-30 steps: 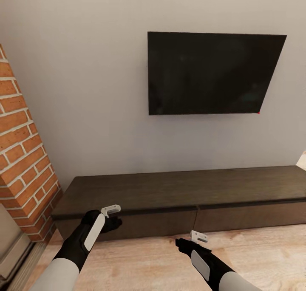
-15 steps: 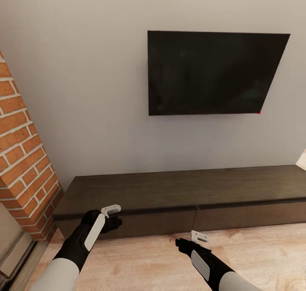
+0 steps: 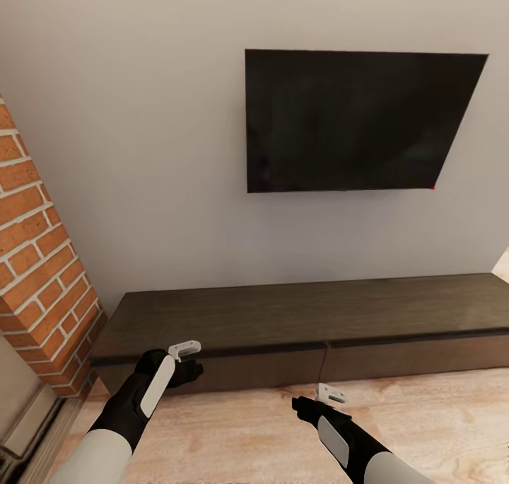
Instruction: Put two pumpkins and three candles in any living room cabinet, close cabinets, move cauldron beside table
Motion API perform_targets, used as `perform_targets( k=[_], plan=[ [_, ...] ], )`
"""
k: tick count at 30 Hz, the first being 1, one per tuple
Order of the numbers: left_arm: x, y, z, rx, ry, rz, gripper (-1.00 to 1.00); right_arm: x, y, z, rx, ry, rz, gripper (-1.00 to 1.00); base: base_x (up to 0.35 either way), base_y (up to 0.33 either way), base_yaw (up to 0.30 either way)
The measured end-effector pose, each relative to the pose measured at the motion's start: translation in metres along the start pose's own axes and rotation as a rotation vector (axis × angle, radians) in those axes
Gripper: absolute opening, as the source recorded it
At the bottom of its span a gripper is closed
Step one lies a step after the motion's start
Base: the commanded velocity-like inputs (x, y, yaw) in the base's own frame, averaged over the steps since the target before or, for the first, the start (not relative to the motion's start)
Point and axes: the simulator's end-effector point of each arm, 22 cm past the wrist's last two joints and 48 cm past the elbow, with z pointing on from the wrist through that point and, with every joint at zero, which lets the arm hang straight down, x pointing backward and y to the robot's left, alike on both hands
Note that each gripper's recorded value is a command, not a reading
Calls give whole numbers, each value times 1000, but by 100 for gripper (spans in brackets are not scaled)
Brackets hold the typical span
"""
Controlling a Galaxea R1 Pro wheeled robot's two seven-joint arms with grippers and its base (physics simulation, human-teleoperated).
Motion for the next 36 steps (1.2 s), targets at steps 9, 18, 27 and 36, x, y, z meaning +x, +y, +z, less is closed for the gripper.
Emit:
perform_targets(
  k=[9, 18, 27, 36],
  plan=[
    [-2, -1, -8, -4, 15, -1, 100, -4, 0, -9, 6, 5, 0, 100, 0, 0, 0],
    [-6, -2, -18, -5, 23, -1, 100, 1, -7, -18, 32, 27, 0, 100, 0, 0, 0],
    [-8, -3, -30, -8, 32, -1, 100, 28, -67, -33, 171, -26, -2, 100, 0, 0, 0],
    [46, 20, -18, -74, 174, 8, 100, 30, -79, -49, 201, -49, -1, 100, 0, 0, 0]
  ],
)
